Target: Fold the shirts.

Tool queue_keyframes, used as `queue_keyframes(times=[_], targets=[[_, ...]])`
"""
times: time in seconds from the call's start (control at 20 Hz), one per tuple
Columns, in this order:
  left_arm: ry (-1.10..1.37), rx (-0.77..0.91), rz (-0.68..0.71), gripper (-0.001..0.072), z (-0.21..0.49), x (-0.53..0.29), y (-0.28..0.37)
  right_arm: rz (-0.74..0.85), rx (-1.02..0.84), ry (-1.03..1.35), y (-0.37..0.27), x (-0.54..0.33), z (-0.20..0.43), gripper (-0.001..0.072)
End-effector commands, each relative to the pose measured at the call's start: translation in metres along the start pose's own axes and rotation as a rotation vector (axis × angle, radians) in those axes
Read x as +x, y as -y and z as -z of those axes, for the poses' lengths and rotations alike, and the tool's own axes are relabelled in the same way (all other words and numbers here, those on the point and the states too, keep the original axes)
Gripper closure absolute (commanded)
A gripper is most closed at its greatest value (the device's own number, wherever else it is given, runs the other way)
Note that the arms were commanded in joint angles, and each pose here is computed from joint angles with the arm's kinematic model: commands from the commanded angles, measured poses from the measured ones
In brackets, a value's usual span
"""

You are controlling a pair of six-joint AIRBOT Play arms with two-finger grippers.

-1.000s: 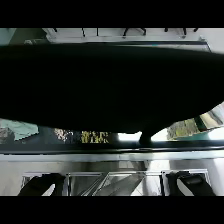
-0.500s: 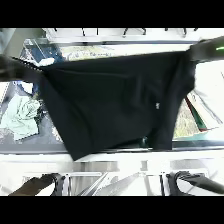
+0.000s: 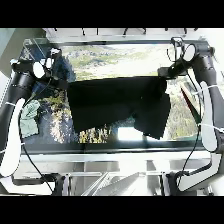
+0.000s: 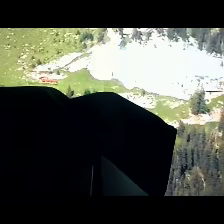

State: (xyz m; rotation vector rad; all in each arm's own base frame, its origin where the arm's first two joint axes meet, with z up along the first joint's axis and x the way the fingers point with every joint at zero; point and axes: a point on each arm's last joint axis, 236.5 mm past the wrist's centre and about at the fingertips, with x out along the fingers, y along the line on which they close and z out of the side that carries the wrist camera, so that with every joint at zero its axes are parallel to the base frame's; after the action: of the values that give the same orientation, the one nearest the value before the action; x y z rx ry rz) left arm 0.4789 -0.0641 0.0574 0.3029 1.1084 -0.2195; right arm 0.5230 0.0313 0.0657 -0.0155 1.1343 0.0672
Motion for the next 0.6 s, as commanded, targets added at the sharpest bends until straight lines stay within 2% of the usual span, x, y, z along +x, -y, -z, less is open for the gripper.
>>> queue_keyframes(times=[0.0, 0.25, 0.45, 0.55], targets=[[-0.032, -0.001, 0.019, 0.0691, 0.004, 0.016, 0.004, 0.009, -0.043, 0.003, 0.013, 0.015, -0.003, 0.0692], [-0.088, -0.064, 0.026, 0.0691, 0.025, -0.027, 0.006, 0.020, 0.003, 0.015, 0.025, -0.033, 0.003, 0.0692], [0.083, -0.184, 0.008, 0.0691, 0.021, -0.129, 0.003, 0.011, 0.006, 0.035, 0.014, -0.130, 0.029, 0.0691], [0.189, -0.184, 0.007, 0.0691, 0.025, -0.184, 0.012, -0.010, 0.013, 0.120, 0.005, -0.190, 0.039, 0.0692]])
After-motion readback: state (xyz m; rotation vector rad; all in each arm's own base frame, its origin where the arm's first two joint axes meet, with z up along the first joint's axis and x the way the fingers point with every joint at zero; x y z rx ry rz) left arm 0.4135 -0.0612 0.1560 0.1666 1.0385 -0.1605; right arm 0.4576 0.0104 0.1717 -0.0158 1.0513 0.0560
